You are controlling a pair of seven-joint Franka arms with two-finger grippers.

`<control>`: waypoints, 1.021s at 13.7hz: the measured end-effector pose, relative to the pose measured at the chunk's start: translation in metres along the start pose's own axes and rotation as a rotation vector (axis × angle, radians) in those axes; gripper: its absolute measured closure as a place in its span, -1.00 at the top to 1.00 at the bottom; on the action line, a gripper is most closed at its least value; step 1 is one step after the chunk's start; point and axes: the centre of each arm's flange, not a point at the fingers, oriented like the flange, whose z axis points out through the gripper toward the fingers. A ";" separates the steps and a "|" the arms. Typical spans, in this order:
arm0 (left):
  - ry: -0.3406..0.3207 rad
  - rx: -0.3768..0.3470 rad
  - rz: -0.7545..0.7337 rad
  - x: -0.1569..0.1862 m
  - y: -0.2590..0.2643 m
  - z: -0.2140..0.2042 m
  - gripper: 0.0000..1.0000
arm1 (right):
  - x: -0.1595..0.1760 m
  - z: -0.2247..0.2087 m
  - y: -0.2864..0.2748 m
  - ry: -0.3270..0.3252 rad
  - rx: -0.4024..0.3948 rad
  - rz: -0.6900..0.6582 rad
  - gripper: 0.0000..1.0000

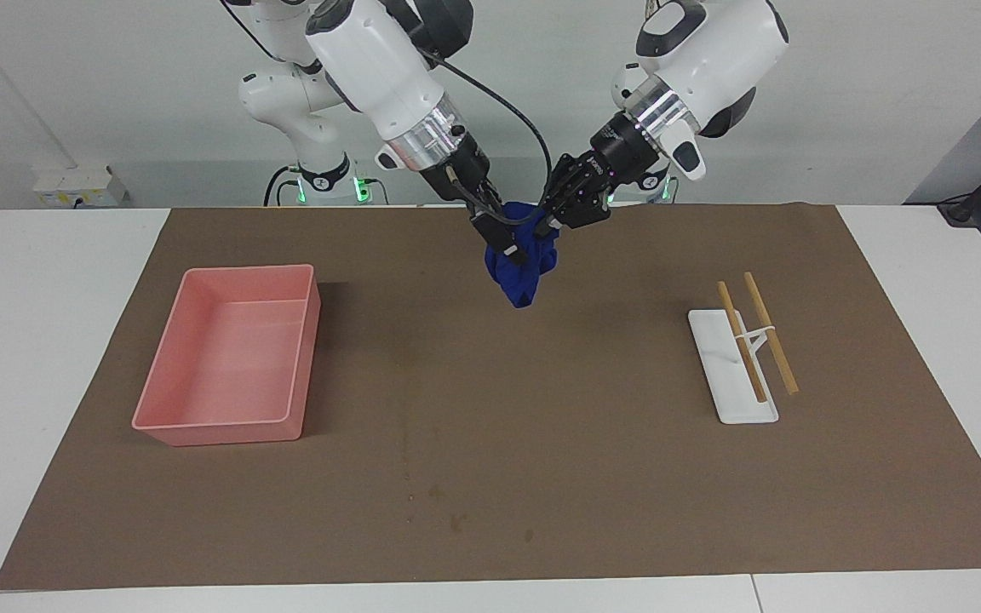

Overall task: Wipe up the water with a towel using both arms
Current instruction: 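Grasp the blue cloth with the right gripper beside the left gripper, then open the left gripper while the right gripper pulls the cloth away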

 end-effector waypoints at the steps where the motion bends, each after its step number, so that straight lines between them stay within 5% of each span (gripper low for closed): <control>1: 0.001 0.000 -0.002 0.001 0.000 0.000 -0.68 | -0.001 0.004 0.002 0.000 -0.002 -0.001 0.56; 5: 0.002 0.002 -0.007 0.003 0.001 -0.001 -0.68 | 0.003 0.003 0.000 0.001 0.004 0.006 -0.25; 7: 0.001 0.000 -0.009 0.003 0.001 -0.002 -0.68 | 0.004 0.002 -0.001 0.001 0.006 0.009 -0.37; 12: 0.001 -0.025 -0.026 0.004 0.007 -0.015 0.29 | 0.016 -0.003 -0.006 0.017 0.018 -0.017 -0.56; 14: 0.051 -0.050 0.004 0.016 0.016 -0.025 0.75 | 0.027 -0.008 -0.011 0.059 0.036 -0.048 -0.56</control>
